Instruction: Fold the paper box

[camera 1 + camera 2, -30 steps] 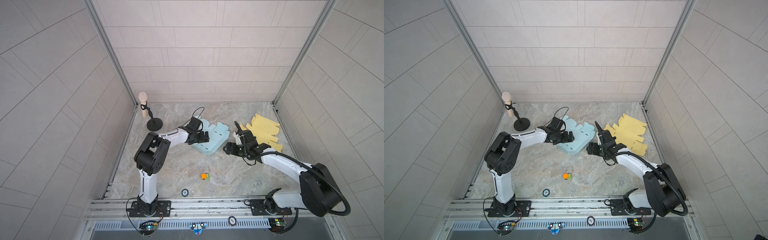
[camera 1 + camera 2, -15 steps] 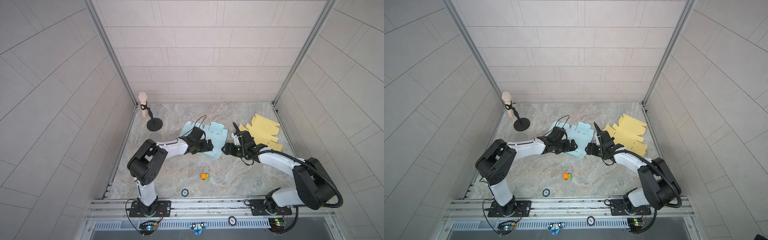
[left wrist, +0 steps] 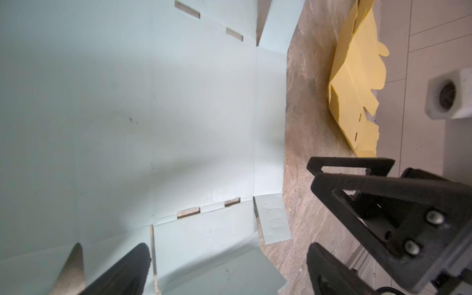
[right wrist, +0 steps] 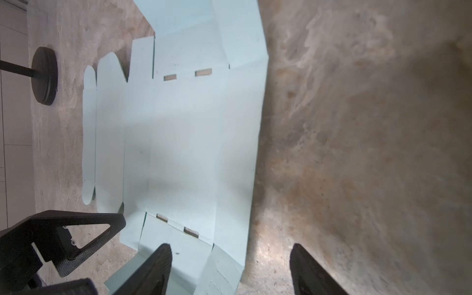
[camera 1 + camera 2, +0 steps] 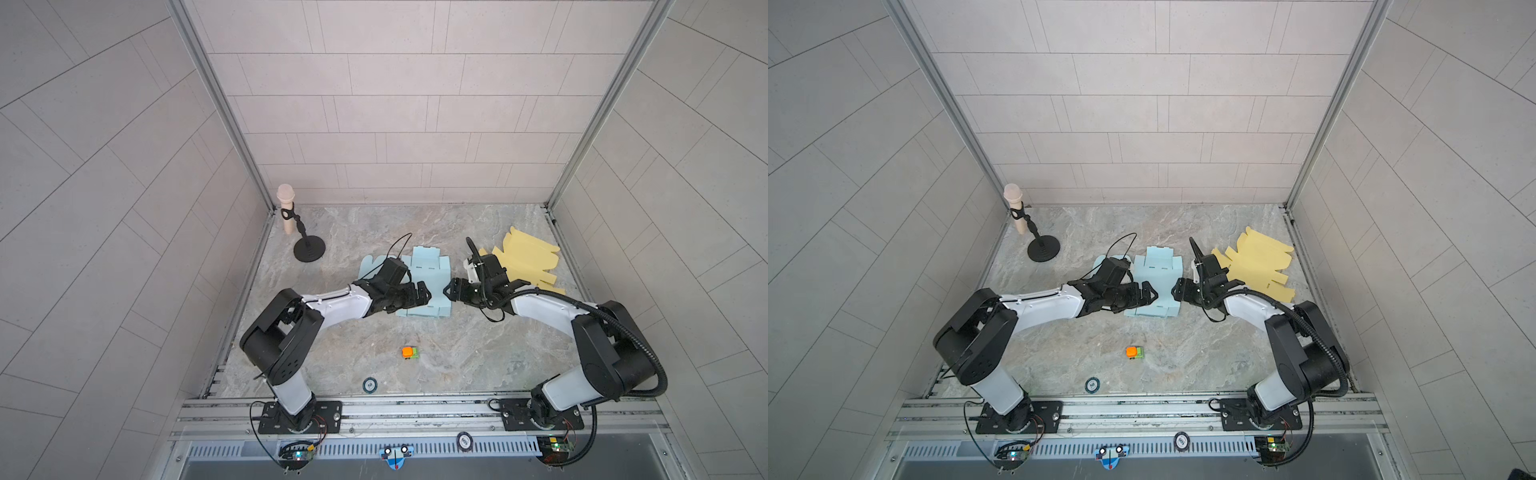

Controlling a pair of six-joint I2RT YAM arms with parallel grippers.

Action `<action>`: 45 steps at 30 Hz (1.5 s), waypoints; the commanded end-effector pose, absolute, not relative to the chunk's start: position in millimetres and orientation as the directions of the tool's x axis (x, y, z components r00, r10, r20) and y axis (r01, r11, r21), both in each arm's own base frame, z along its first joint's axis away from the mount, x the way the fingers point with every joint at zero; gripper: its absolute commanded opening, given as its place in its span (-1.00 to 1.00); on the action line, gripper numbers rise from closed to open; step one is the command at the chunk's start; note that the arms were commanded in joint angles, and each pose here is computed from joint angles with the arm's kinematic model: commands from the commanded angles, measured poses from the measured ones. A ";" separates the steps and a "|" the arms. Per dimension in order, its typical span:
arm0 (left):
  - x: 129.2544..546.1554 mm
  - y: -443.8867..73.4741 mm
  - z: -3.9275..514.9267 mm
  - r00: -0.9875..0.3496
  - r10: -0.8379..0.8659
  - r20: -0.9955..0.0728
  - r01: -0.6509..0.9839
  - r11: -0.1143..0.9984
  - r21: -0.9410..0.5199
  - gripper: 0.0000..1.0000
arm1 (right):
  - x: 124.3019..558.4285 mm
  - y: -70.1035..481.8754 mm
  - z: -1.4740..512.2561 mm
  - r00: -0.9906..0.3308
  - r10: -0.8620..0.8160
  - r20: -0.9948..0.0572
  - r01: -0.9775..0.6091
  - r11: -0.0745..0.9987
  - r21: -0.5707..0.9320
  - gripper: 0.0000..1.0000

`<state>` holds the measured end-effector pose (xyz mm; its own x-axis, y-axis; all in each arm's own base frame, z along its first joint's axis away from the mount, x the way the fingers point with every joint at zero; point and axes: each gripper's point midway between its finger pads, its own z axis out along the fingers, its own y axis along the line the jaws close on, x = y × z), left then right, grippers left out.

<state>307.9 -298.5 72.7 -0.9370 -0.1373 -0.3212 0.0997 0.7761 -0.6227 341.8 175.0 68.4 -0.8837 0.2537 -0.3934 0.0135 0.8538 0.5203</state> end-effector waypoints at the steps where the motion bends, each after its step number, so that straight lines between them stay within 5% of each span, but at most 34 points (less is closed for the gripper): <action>1: 318.8 -288.4 88.2 -0.923 -0.111 -0.369 0.149 0.780 -0.608 1.00 | 347.6 177.8 66.5 -0.897 0.224 -0.382 0.000 0.863 0.505 0.49; 15: 366.7 -239.2 63.6 -0.922 -0.092 -0.376 0.118 0.859 -0.497 0.88 | 365.9 179.6 45.8 -0.896 0.282 -0.343 0.074 0.857 0.510 0.35; 45: 327.1 -247.8 24.1 -0.946 -0.124 -0.299 0.048 0.860 -0.508 0.83 | 369.6 193.5 39.3 -0.886 0.328 -0.328 0.069 0.792 0.607 -0.28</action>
<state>344.7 -256.5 41.4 -0.9231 -0.1347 -0.3602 0.0880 0.8378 -0.5389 369.8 197.0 33.5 -0.8979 0.3051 -0.3174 0.0595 0.7985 0.5991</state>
